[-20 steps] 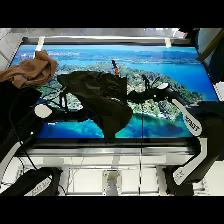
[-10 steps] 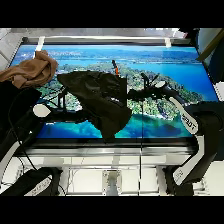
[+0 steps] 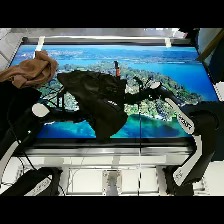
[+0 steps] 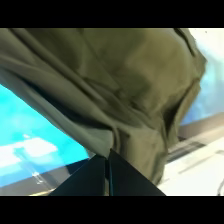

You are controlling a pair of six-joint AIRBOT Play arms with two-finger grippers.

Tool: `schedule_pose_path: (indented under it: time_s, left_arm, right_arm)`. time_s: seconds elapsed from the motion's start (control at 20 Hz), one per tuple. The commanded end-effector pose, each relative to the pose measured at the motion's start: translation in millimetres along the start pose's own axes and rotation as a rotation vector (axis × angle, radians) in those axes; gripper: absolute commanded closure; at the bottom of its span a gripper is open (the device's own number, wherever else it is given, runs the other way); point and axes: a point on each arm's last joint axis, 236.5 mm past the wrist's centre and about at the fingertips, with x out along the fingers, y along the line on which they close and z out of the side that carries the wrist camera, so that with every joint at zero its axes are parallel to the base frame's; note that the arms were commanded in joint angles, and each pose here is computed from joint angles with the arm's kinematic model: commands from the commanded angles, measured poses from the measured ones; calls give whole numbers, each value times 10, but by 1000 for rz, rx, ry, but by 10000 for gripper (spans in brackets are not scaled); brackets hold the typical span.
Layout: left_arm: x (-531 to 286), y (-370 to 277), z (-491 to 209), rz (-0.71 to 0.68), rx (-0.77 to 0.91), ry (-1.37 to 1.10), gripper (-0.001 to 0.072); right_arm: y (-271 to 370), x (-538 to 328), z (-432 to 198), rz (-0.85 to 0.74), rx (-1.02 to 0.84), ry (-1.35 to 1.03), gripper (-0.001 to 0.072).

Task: Fold the clothes and pants, and hang the long-sleeved shirts on hangers.

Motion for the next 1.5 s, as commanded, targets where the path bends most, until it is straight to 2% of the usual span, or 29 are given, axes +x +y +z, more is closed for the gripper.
schedule_pose_path:
  time_s: [0.0, 0.15, 0.3, 0.6, 0.85, 0.9, 0.95, 1.0, 1.05, 1.1, 1.2, 1.25, 1.45]
  left_arm:
    - [-324, 365, 262, 123, 26, -37, 696]
    - [-843, 777, 738, 306, 88, -147, 696]
    - [-1074, 1019, 980, 441, 167, -152, 696]
    - [-438, 1491, 988, 445, 119, -4, 695]
    - [-179, 1814, 1479, 496, 100, -121, 695]
    - [-181, 1811, 1581, 497, 102, -136, 694]
    - [-210, 1782, 1674, 494, 96, -155, 611]
    - [-285, 1728, 1773, 492, 87, -182, 184]
    - [-387, 1654, 1851, 489, 84, -201, -1]
    - [-539, 1588, 1890, 488, 83, -208, 1]
    - [-854, 1447, 1829, 489, 80, -217, 2]
    - [-989, 1388, 1710, 490, 72, -194, 2]
    - [-1158, 1498, 668, 513, -23, -70, 2]
  right_arm:
    - [80, -347, -11, 41, -35, 61, 698]
    - [87, -889, 154, 33, -64, 17, 698]
    - [96, -1228, 261, -14, -90, -43, 698]
    - [-97, -1075, 109, -177, -115, 38, 698]
    - [-219, -1098, 177, -235, -101, 11, 696]
    - [-220, -1095, 191, -235, -101, 5, 643]
    - [-213, -1098, 192, -234, -101, 5, 396]
    - [-195, -1108, 154, -229, -94, 22, 107]
    - [-170, -1151, 93, -221, -81, 52, 63]
    - [-146, -1219, 25, -214, -78, 86, 65]
    - [-100, -1456, -90, -207, -73, 131, 124]
    - [-114, -1586, -97, -218, -70, 119, 124]
    - [-160, -2204, -219, -272, -48, 30, 123]
